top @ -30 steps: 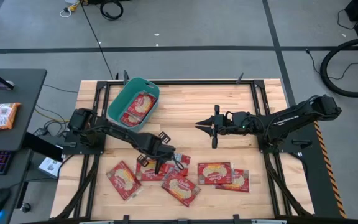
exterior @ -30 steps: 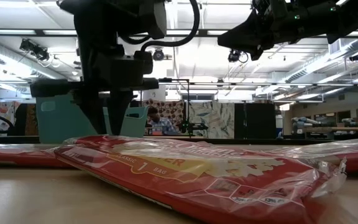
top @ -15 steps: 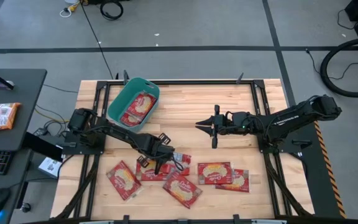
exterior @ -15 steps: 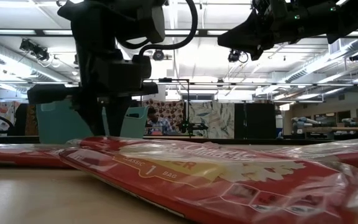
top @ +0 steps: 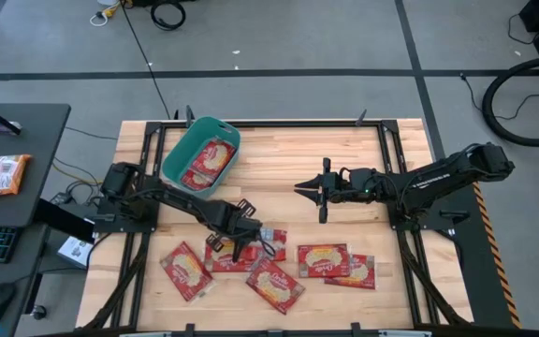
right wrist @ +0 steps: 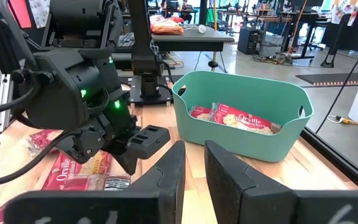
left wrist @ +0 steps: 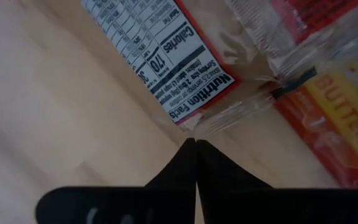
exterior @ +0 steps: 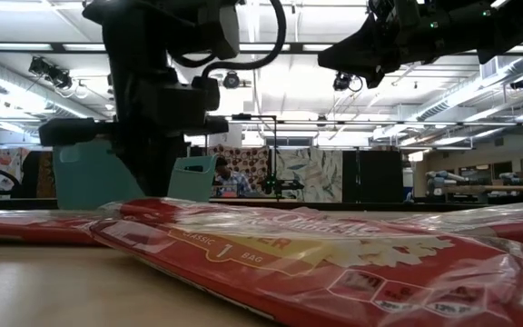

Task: Sort popcorn bags into baskets
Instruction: Put the red popcorn bag into the green bin

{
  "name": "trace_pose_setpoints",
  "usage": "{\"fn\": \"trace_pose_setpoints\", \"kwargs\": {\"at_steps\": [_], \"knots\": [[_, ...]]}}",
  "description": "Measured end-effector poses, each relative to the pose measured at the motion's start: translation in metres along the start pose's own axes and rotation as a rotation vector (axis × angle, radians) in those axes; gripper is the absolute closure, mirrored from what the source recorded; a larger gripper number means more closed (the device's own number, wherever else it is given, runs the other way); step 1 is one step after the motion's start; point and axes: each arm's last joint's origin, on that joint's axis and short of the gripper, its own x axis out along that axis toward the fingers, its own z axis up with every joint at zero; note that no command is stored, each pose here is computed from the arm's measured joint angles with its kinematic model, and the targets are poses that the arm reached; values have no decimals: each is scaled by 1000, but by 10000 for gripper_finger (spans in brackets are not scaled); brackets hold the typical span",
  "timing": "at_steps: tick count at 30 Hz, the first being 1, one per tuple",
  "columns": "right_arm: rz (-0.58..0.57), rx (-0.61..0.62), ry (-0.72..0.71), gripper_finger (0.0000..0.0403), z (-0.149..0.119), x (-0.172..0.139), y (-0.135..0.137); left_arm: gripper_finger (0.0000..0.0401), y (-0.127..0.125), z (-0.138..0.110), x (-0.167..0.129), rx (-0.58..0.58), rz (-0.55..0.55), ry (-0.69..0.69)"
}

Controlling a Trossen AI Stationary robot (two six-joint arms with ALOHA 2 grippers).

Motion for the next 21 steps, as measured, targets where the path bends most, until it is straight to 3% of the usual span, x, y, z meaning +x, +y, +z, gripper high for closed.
{"fn": "trace_pose_setpoints", "kwargs": {"at_steps": [7, 11, 16, 21], "knots": [[0, -1, 2, 337, 0, 0, 0, 399, 15, -13, -24, -57, 38, -41], [0, -1, 2, 337, 0, 0, 0, 395, 21, -19, -31, -86, -18, -93], [0, 0, 1, 337, 0, 0, 0, 359, 13, -22, -21, -49, -55, -96], [0, 0, -1, 337, 0, 0, 0, 324, 9, -25, -11, -144, -106, -137]]}}
